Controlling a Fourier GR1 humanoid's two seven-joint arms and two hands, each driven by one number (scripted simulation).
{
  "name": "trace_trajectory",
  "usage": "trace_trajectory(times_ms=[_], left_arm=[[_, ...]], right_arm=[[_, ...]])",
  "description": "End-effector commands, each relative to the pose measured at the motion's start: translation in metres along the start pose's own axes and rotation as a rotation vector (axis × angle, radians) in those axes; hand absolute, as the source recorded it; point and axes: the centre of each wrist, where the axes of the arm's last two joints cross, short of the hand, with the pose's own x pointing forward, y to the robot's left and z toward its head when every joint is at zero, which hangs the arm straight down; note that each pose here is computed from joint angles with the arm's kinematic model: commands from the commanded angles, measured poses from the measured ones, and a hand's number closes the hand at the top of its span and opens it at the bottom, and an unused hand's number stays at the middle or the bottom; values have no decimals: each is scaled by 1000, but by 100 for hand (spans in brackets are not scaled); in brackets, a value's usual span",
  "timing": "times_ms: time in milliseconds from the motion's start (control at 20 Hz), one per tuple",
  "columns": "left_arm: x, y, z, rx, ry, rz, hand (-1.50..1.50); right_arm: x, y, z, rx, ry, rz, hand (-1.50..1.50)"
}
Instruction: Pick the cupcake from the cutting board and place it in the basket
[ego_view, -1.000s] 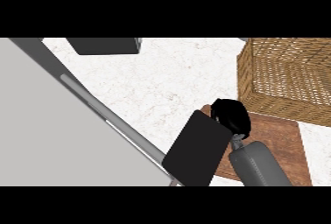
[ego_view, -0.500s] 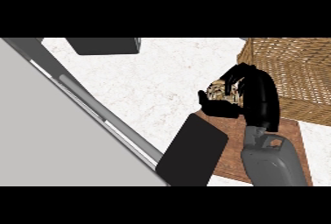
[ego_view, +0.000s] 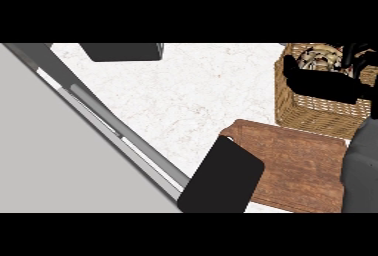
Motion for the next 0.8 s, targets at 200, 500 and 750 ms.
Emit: trace_trajectory(times_ms=[200,500,750], left_arm=[[-20,-4,8,-27,99,34,0],[-32,-1,5,-19,114,2,0],[-23,-25,-4,-46,92,-7,0]], right_arm=[[3,-60,-50,-66,85,12,150],[-24,-89,-89,-81,113,69,150],[-57,-62,-115,-69,112,109,150]])
